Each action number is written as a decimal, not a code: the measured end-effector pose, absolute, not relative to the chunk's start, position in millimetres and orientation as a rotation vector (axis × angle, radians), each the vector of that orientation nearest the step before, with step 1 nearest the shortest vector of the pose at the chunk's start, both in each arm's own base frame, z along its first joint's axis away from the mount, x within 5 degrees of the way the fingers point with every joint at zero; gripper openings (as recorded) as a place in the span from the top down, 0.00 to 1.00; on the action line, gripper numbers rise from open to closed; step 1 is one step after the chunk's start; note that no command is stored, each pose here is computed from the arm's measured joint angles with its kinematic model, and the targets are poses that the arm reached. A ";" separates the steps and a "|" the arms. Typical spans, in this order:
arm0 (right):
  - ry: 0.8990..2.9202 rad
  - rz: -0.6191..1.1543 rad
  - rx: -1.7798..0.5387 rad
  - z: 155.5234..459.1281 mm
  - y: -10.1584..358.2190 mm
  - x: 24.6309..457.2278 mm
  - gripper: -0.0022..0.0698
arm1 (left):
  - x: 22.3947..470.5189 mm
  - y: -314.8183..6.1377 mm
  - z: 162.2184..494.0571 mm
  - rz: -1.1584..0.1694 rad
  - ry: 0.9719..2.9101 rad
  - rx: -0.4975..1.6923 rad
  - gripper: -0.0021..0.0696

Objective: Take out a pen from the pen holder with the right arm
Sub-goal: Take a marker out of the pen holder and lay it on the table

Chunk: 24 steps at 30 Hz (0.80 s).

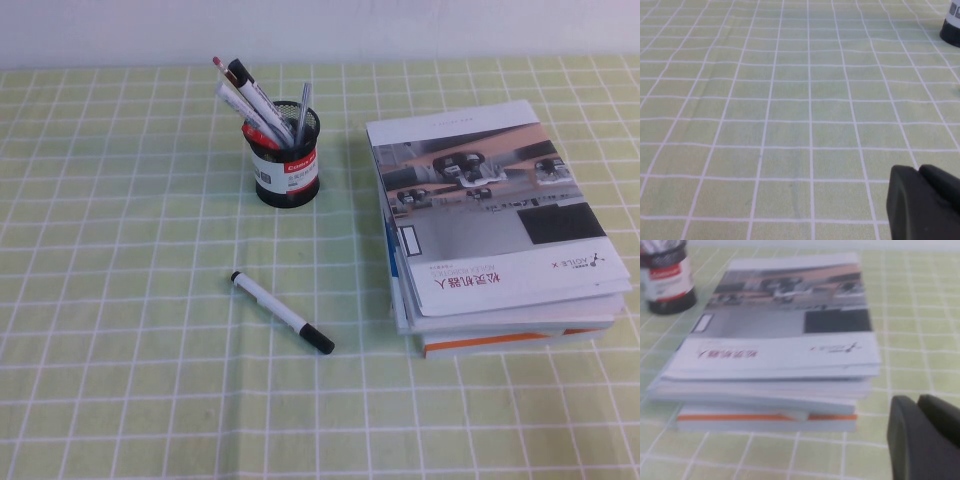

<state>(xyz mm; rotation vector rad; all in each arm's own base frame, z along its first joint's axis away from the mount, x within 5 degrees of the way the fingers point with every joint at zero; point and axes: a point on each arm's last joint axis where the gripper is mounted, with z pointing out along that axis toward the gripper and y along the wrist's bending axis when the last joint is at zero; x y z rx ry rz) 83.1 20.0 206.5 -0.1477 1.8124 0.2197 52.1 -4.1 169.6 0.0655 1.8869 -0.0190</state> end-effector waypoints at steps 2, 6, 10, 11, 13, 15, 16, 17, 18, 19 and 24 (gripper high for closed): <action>1.749 0.182 -0.088 196.7 14.1 80.0 0.99 | 52.1 -4.1 169.6 -0.019 1.887 0.065 0.98; 1.672 0.153 -0.044 195.8 9.3 71.9 0.99 | 52.1 -4.1 169.6 -0.019 1.887 0.065 0.98; 1.670 0.140 -0.031 192.4 6.7 62.9 0.99 | 52.1 -4.1 169.6 -0.019 1.887 0.065 0.98; 1.667 0.137 -0.027 191.4 6.0 60.2 0.99 | 52.1 -4.1 169.6 -0.019 1.887 0.065 0.98; 1.710 0.125 -0.018 186.2 4.5 56.6 0.99 | 52.1 -4.1 169.6 -0.019 1.887 0.065 0.98; 1.750 0.119 -0.015 182.3 3.8 55.4 0.99 | 52.1 -4.0 169.9 -0.019 1.884 0.065 0.98; 1.775 0.121 -0.011 180.0 3.7 55.0 0.99 | 52.1 -4.0 169.9 -0.019 1.884 0.065 0.98; 1.802 0.121 -0.005 177.7 3.5 54.5 0.99 | 52.2 -4.0 170.0 -0.019 1.882 0.065 0.98; 1.831 0.122 -0.001 175.1 3.3 53.9 0.99 | 52.2 -4.0 170.0 -0.019 1.882 0.065 0.98; 1.859 0.120 0.001 172.7 3.1 53.2 0.99 | 52.2 -4.0 170.0 -0.019 1.882 0.065 0.98; 1.893 0.118 0.006 169.7 2.8 52.3 0.99 | 52.2 -4.0 170.0 -0.019 1.882 0.065 0.98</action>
